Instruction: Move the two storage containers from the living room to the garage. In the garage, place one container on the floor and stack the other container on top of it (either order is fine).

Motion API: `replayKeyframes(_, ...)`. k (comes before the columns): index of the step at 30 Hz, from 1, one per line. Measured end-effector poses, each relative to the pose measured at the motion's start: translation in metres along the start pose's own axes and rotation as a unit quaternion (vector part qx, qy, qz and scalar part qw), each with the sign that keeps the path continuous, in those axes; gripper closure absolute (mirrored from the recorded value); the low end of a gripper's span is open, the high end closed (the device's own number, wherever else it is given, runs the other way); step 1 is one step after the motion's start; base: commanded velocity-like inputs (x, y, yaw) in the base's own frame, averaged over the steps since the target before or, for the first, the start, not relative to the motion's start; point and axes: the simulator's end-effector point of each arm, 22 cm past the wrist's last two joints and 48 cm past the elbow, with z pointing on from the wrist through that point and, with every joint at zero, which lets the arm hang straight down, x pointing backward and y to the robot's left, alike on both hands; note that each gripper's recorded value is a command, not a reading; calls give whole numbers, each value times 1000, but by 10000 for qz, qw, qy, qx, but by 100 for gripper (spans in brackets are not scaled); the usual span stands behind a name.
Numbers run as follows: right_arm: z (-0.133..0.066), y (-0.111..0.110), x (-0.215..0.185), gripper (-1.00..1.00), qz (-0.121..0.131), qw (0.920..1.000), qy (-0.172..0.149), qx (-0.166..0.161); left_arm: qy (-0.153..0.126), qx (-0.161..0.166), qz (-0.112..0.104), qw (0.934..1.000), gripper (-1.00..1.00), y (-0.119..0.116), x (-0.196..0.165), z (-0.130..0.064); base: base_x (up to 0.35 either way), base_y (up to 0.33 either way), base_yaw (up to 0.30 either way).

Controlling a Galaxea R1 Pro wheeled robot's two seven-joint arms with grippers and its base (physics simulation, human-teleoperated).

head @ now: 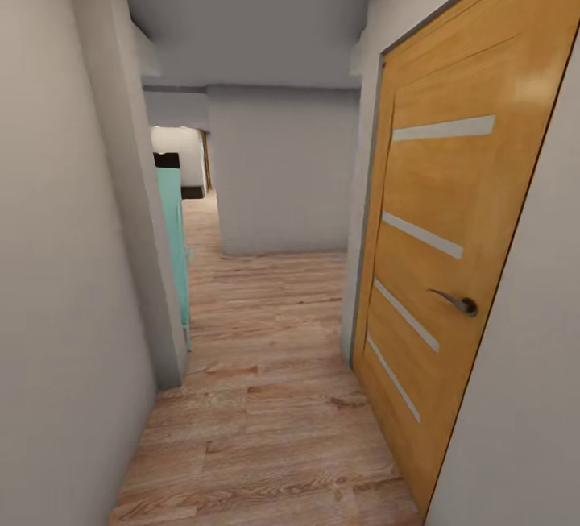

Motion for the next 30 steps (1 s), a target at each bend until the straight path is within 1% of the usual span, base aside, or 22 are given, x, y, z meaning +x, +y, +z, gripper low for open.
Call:
replayKeyframes(11,0,0,0,-100,12,10000,0,2,13,1,1,10000,-100,0,0,0,321,0,256)
replayKeyframes(16,0,0,0,-100,21,10000,9,3,22,1,2,10000,-100,0,1,0,322,0,46)
replayKeyframes(22,0,0,0,-100,27,10000,-11,3,99,4,15,9999,-100,-1,4,0,323,0,5)
replayKeyframes(30,0,0,-1,-100,21,10000,-22,3,107,8,14,9999,-100,-1,5,0,323,0,0)
